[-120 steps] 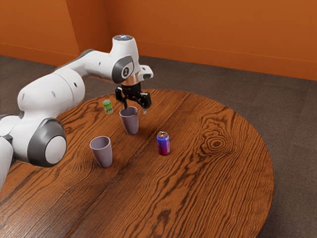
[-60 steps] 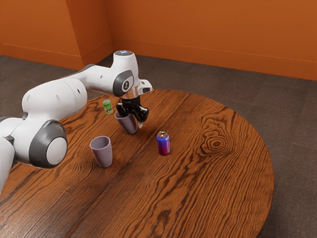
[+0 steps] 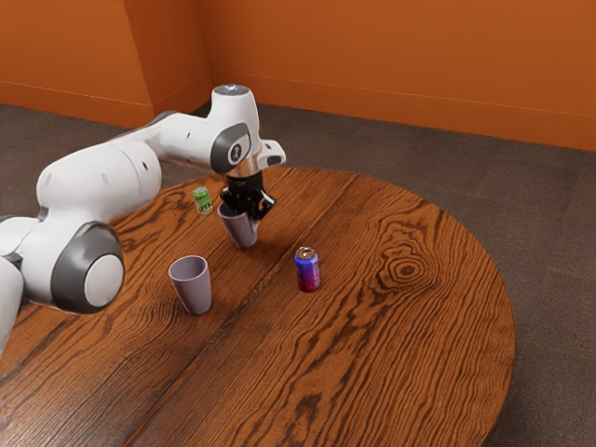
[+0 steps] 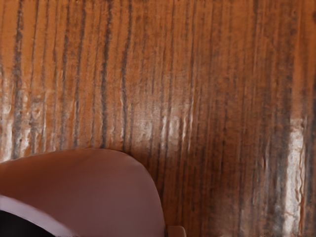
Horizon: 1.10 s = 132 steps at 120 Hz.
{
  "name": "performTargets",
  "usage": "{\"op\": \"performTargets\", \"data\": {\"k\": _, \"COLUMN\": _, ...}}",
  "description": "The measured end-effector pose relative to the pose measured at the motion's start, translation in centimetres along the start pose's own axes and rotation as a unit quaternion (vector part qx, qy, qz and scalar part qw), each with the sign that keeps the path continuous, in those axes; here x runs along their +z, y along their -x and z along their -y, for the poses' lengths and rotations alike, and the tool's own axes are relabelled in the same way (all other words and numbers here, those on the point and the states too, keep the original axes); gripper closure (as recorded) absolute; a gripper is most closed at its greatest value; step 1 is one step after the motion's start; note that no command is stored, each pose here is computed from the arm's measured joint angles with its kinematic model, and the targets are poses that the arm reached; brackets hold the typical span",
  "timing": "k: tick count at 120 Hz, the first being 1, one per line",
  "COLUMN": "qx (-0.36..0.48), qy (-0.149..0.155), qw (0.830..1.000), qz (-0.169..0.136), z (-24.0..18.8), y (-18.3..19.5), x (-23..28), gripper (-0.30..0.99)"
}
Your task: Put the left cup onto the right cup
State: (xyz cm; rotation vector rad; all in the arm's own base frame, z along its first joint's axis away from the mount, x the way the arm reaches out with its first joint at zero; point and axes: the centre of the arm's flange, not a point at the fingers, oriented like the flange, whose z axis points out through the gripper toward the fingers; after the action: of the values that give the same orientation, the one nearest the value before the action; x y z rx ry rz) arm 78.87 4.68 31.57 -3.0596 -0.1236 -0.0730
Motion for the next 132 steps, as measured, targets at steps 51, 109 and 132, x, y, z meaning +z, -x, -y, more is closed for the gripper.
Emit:
{"op": "performTargets", "data": {"k": 51, "qx": 0.02, "qy": -0.028, "qw": 0.999, "qz": -0.017, "z": -1.1, "y": 2.7, "x": -9.3, "gripper": 0.77}}
{"op": "performTargets", "data": {"k": 109, "qx": 0.023, "qy": -0.024, "qw": 0.999, "qz": 0.01, "z": -3.0, "y": 10.1, "x": -12.7, "gripper": 0.77}}
{"op": "performTargets", "data": {"k": 132, "qx": 0.002, "qy": -0.024, "qw": 1.0, "qz": 0.016, "z": -1.4, "y": 12.7, "x": -12.1, "gripper": 0.77}}
